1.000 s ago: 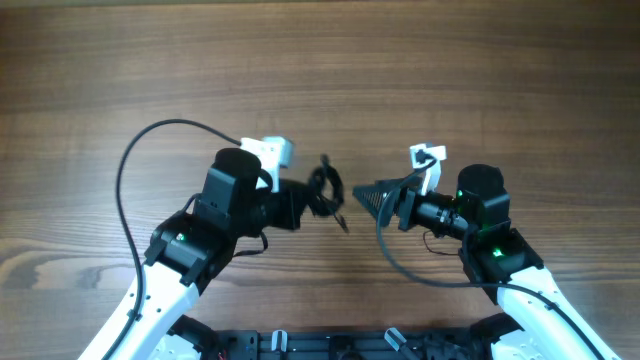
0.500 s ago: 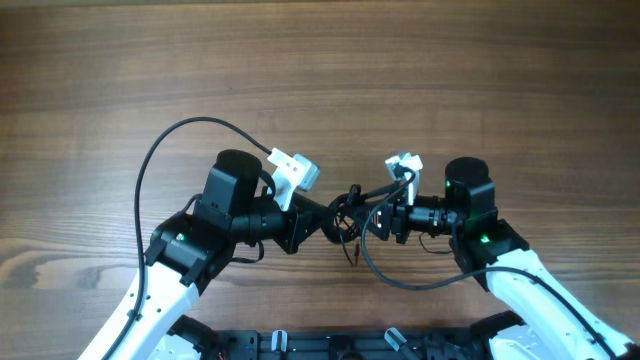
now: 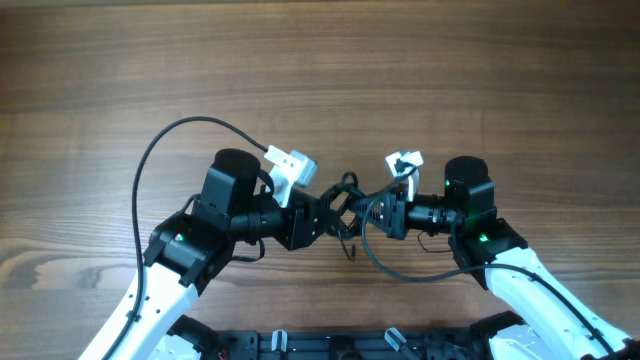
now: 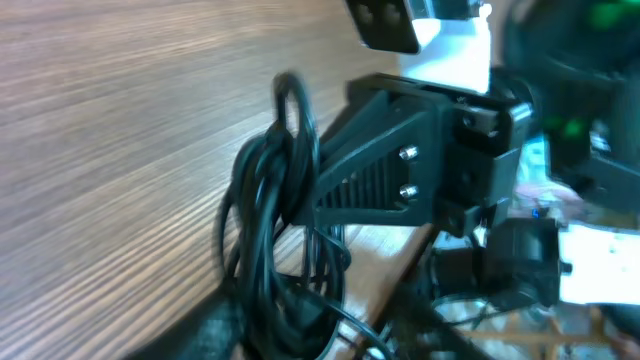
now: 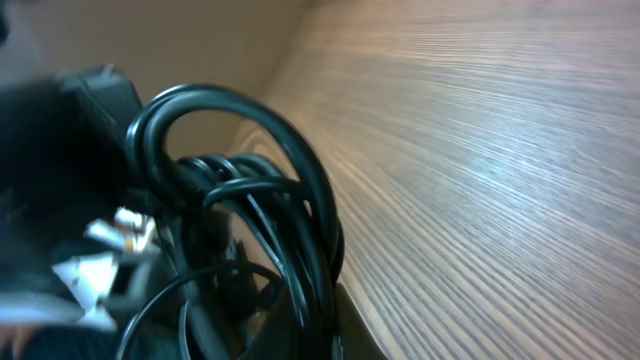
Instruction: Untangle cables
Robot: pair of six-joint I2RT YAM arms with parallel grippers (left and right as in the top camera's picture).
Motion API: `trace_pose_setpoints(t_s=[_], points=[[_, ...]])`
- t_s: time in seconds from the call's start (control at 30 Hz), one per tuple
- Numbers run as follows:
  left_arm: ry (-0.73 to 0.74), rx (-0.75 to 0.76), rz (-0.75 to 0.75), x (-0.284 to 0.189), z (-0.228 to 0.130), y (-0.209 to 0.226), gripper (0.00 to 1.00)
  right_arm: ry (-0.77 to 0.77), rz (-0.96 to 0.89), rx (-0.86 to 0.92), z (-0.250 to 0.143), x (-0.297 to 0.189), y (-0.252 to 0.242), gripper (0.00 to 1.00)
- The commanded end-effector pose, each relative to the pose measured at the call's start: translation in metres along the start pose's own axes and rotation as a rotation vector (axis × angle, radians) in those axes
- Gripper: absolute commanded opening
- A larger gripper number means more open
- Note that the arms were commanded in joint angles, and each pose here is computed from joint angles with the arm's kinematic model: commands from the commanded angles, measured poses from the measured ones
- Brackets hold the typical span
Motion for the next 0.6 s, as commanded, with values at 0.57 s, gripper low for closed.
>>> trace_pose_setpoints(t_s=[0.57], points=[[-0.017,-0.674,0.236,0.043,-0.001,0.028,0.31,-0.193,-0.156,0.371,0.022,-0.003,-0.015,0.04]])
Point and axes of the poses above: each gripper's point midway between its finger pads, its own x axis out along the fingers, its own y axis along the line the jaws close on, z = x × y, the point moved 8 cm from there along -x, back along the fingers, and after that the axes turned 7 degrees about -x, right-handed, at the moved point
